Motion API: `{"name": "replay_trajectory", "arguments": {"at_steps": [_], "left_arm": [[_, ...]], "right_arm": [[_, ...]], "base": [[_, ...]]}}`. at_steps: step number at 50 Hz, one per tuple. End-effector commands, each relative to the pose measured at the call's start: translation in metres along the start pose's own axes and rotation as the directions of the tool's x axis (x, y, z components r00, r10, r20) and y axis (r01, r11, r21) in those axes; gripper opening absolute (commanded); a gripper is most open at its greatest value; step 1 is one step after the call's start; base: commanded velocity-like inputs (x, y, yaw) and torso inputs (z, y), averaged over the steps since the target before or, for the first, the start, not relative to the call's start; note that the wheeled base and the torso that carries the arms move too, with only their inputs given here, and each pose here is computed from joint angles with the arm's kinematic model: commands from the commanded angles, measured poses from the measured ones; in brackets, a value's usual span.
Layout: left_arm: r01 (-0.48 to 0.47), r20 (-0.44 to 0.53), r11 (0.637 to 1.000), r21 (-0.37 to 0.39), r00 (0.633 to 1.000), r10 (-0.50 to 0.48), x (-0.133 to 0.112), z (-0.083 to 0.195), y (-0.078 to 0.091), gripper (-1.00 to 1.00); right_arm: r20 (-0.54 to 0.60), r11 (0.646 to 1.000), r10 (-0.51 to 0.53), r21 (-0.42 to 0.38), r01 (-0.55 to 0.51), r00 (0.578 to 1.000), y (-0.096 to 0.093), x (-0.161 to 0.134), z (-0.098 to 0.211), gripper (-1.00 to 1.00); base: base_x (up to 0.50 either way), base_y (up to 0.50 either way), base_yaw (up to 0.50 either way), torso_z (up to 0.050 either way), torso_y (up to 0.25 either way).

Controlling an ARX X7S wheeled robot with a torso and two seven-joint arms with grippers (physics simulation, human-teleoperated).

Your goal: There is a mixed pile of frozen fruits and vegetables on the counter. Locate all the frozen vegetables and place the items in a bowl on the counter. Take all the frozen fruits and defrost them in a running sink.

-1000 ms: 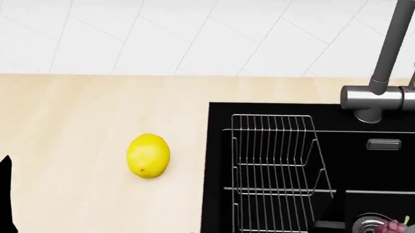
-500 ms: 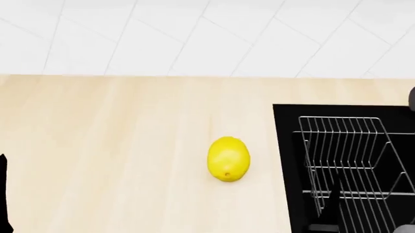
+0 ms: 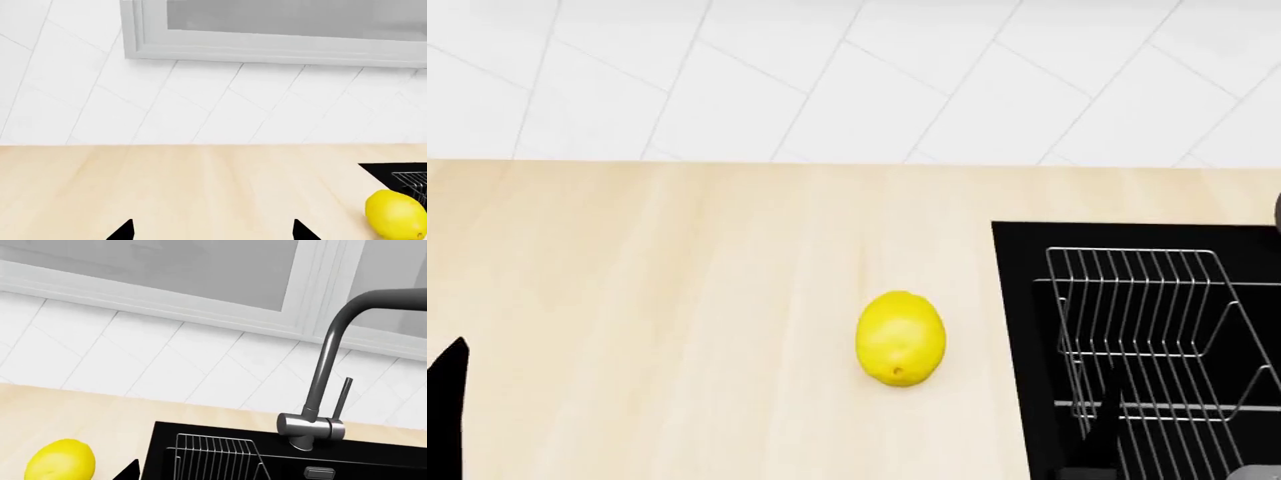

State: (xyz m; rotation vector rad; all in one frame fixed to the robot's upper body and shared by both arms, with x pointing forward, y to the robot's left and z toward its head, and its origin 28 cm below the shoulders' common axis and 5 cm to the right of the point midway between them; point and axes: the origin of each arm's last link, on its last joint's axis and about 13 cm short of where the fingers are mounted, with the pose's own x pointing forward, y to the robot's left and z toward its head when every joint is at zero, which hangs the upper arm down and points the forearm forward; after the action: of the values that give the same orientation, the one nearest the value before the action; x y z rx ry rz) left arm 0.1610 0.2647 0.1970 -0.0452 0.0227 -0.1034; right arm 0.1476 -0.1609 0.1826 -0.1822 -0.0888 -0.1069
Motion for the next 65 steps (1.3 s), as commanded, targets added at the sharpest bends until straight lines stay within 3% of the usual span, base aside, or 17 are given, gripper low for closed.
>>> {"name": "replay_trajectory", "arguments": {"at_steps": [1,9,11,18,19,22,29,44,50,65], "left_arm": [[0.247,0.015,0.969,-0.015,0.969,-0.247,-0.017,0.007,-0.021,1.00],[0.368,-0.015,0.930,0.015,0.930,-0.367,-0.034,0.002,-0.038,1.00],[0.391,-0.021,0.920,-0.030,0.920,-0.392,-0.038,0.004,-0.040,1.00],[0.438,-0.028,0.895,-0.084,0.897,-0.442,-0.045,0.005,-0.044,1.00],[0.433,-0.034,0.892,-0.127,0.897,-0.440,-0.046,0.006,-0.044,1.00],[0.442,-0.035,0.890,-0.114,0.893,-0.448,-0.046,0.006,-0.046,1.00],[0.477,-0.089,0.863,-0.167,0.864,-0.495,-0.048,0.002,-0.048,1.00],[0.462,-0.168,0.877,-0.131,0.862,-0.479,-0.046,-0.013,-0.053,1.00],[0.487,-0.205,0.863,-0.131,0.839,-0.504,-0.046,-0.020,-0.058,1.00],[0.449,-0.260,0.887,-0.109,0.848,-0.461,-0.041,-0.028,-0.057,1.00]], "right_arm": [[0.022,1.000,-0.005,0.019,0.004,1.000,-0.003,0.005,0.001,1.00],[0.017,1.000,-0.002,0.019,0.002,1.000,-0.002,0.005,0.000,1.00],[0.016,1.000,-0.002,0.020,0.002,1.000,-0.003,0.005,0.000,1.00],[0.014,1.000,-0.006,0.023,0.006,1.000,-0.003,0.005,-0.001,1.00],[0.012,1.000,-0.006,0.024,0.006,1.000,-0.003,0.005,-0.001,1.00],[0.008,1.000,-0.006,0.024,0.006,1.000,-0.002,0.006,-0.002,1.00],[-0.013,1.000,-0.006,0.021,0.006,1.000,-0.002,0.007,-0.005,1.00],[-0.020,1.000,-0.006,0.025,0.007,1.000,-0.002,0.007,-0.005,1.00],[-0.020,1.000,-0.008,0.026,0.009,1.000,-0.003,0.007,-0.006,1.00],[-0.025,1.000,-0.008,0.024,0.009,1.000,-0.003,0.007,-0.006,1.00]], "base": [[0.00,0.00,0.00,0.000,0.000],[0.00,0.00,0.00,0.000,0.000],[0.00,0.00,0.00,0.000,0.000],[0.00,0.00,0.00,0.000,0.000],[0.00,0.00,0.00,0.000,0.000],[0.00,0.00,0.00,0.000,0.000],[0.00,0.00,0.00,0.000,0.000],[0.00,0.00,0.00,0.000,0.000],[0.00,0.00,0.00,0.000,0.000],[0.00,0.00,0.00,0.000,0.000]]}}
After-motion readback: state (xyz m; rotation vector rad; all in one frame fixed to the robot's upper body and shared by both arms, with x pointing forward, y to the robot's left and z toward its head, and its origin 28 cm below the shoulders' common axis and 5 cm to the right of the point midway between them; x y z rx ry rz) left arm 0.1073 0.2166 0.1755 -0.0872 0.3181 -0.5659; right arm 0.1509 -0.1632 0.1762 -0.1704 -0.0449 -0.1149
